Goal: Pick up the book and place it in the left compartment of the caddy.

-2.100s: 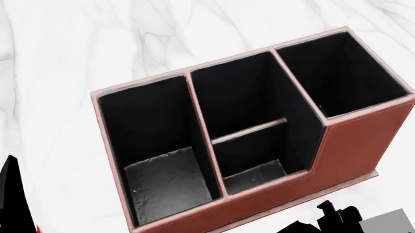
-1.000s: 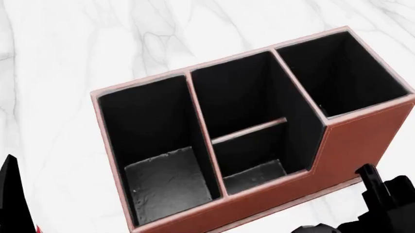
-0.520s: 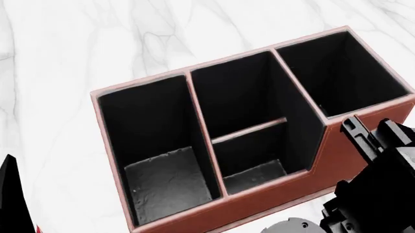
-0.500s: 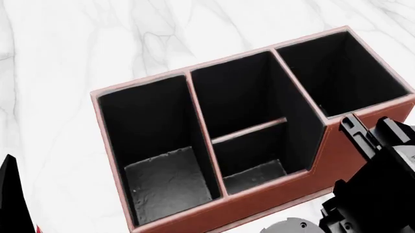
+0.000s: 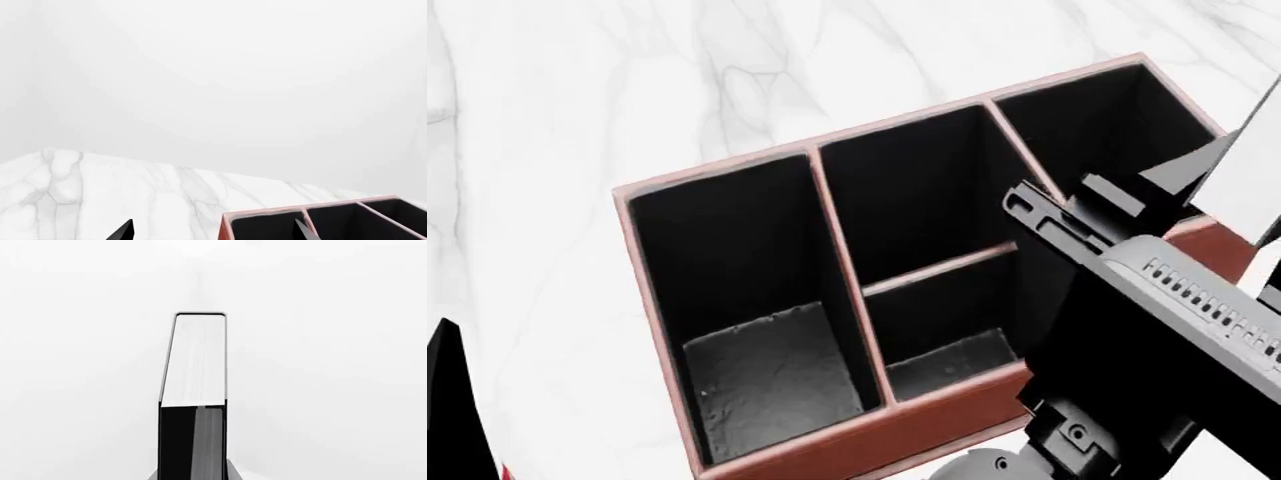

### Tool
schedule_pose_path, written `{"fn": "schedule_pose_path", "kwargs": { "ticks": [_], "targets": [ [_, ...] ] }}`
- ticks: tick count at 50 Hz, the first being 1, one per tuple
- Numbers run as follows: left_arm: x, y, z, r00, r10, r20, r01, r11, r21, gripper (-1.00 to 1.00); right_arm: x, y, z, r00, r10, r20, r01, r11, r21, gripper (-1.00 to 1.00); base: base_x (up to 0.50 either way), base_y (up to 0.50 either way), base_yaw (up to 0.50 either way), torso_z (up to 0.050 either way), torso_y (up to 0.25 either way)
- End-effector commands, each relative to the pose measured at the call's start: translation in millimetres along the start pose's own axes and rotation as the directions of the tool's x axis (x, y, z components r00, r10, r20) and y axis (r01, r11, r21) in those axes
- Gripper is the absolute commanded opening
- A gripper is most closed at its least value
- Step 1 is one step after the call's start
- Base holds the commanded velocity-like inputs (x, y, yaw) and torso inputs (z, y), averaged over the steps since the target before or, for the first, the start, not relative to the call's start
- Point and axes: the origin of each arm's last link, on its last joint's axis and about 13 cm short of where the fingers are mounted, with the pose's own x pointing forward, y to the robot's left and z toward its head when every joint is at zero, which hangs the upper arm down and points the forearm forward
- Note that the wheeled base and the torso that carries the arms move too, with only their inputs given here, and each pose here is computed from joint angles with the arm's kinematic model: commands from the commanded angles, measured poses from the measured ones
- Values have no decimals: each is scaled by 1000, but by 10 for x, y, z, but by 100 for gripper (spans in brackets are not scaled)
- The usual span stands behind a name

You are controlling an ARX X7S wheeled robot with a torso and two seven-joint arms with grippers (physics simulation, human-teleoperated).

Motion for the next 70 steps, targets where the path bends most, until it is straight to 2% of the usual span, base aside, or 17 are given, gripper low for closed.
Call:
{"fn": "schedule_pose_path", "kwargs": {
  "ticks": [1,8,10,21,24,29,36,41,44,50,52,57,61,70],
  "targets": [
    [-3,1,-1,1000,1,-1,-1,1000,-1,100,-1,27,57,991,128,45,-131,989,71,-100,0,0,0,0,0],
    [1,5,-9,1000,-1,-2,1,1000,0,100,-30,76,22,976,217,6,-217,974,70,-100,0,0,0,0,1],
    [2,7,-6,1000,0,-2,0,1000,1,100,-46,92,8,965,262,-7,-262,964,37,-100,0,0,0,0,0],
    [5,11,-7,1000,5,-2,-5,1000,6,100,-105,144,16,924,382,-18,-381,923,53,-100,0,0,0,1,2],
    [1,6,-1,1000,5,-3,-5,1000,5,100,-138,165,41,896,441,-58,-437,897,68,-100,0,0,0,0,0],
    [-1,3,-3,1000,2,-4,-2,1000,4,100,-171,207,70,862,506,-34,-503,862,60,-100,0,0,0,0,2],
    [-4,8,-2,1000,3,-4,-3,1000,3,100,-224,240,95,794,607,-43,-603,794,84,-100,0,0,0,0,1],
    [-3,7,-4,1000,3,-5,-3,1000,3,100,-243,252,97,765,642,-42,-637,766,87,-100,0,0,-1,0,2],
    [-2,12,-11,1000,3,-6,-3,1000,4,100,-275,251,121,723,689,-49,-685,724,84,-100,0,0,0,0,0],
    [0,8,-15,1000,2,-8,-2,1000,6,100,-291,258,142,689,723,-57,-718,691,82,-100,0,0,0,0,2],
    [1,10,-18,1000,3,-9,-3,1000,6,100,-296,258,156,678,733,-59,-727,680,92,-100,0,0,0,0,0],
    [0,5,-13,1000,3,-10,-3,1000,7,100,-341,252,172,620,781,-73,-767,623,151,-100,0,0,0,0,2],
    [3,5,-30,1000,3,-11,-3,1000,8,100,-354,242,192,599,797,-80,-777,602,183,-100,0,0,0,0,3],
    [1,3,-24,1000,2,-11,-2,1000,7,100,-366,235,235,580,810,-91,-785,585,205,-100,0,0,0,1,1]
  ]
}}
